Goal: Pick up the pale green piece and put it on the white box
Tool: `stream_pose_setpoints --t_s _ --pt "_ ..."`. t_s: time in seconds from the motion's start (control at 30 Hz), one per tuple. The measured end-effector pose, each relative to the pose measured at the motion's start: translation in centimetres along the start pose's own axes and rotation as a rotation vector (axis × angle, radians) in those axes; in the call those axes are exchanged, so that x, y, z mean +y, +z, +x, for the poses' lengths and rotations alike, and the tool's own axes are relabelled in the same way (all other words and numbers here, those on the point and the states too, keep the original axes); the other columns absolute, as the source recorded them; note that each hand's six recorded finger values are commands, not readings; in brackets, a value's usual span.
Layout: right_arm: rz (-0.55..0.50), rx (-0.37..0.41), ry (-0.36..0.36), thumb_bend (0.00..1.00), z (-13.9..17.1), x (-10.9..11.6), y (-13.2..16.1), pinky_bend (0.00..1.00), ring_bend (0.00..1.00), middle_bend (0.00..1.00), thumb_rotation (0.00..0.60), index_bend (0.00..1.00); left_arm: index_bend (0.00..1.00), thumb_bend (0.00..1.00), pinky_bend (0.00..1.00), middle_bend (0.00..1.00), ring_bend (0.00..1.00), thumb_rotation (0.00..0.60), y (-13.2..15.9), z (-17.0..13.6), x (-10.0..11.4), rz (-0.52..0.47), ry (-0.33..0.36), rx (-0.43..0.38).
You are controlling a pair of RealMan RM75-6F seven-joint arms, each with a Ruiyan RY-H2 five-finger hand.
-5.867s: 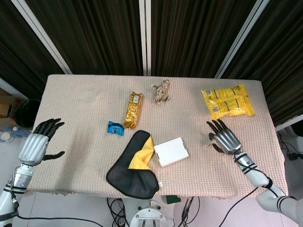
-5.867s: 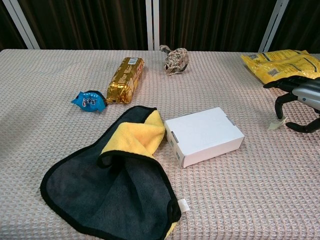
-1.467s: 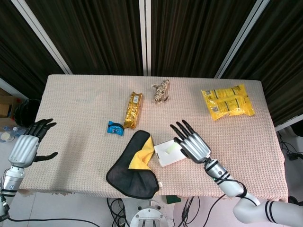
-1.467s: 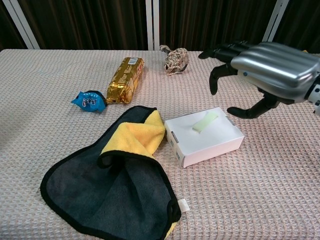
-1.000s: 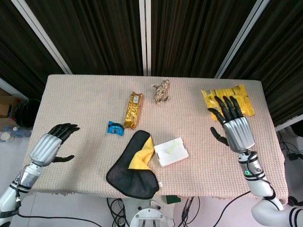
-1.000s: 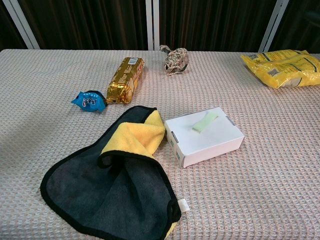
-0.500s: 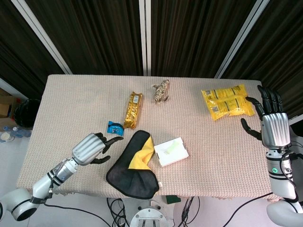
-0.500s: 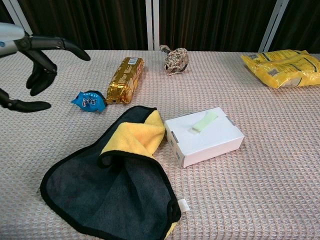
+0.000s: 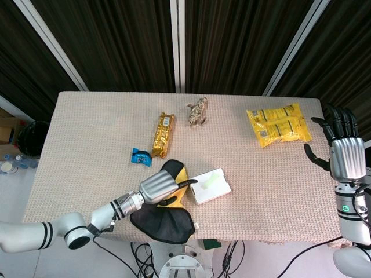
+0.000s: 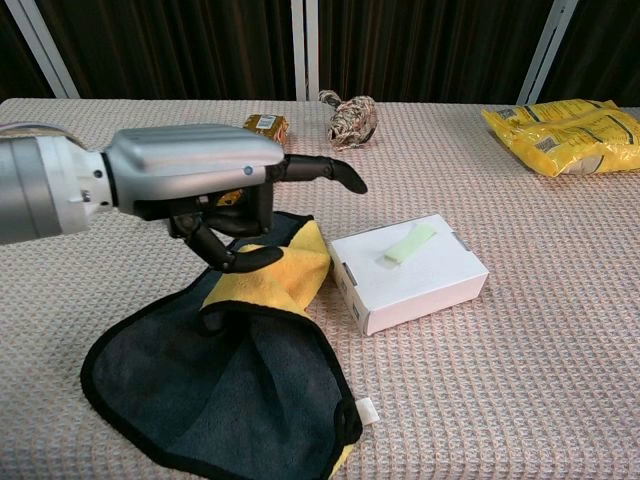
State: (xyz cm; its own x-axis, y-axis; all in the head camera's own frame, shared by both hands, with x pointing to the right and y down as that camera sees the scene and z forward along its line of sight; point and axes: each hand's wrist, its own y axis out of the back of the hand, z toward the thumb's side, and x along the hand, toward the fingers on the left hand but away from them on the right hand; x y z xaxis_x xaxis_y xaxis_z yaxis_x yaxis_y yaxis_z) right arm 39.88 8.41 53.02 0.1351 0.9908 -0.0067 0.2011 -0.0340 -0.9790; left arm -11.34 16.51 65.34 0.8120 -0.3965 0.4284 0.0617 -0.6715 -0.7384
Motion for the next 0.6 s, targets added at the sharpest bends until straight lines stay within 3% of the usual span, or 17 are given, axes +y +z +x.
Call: stream_pose_setpoints --t_s 0.27,0.6 --pt "0.0 -0.006 0.011 0.25 0.2 -0.1 -0.6 0.0 0.0 0.01 0.6 0.25 0.09 0.55 0.66 0.99 0.86 0.6 0.0 3.4 -0.9 0.042 -0.048 0.016" --pt "-0.002 0.003 0.01 0.26 0.2 -0.3 -0.5 0.0 0.0 0.01 0.6 0.25 0.09 0.56 0.66 0.98 0.86 0.6 -0.4 4.2 -3.1 0.102 -0.15 0.039"
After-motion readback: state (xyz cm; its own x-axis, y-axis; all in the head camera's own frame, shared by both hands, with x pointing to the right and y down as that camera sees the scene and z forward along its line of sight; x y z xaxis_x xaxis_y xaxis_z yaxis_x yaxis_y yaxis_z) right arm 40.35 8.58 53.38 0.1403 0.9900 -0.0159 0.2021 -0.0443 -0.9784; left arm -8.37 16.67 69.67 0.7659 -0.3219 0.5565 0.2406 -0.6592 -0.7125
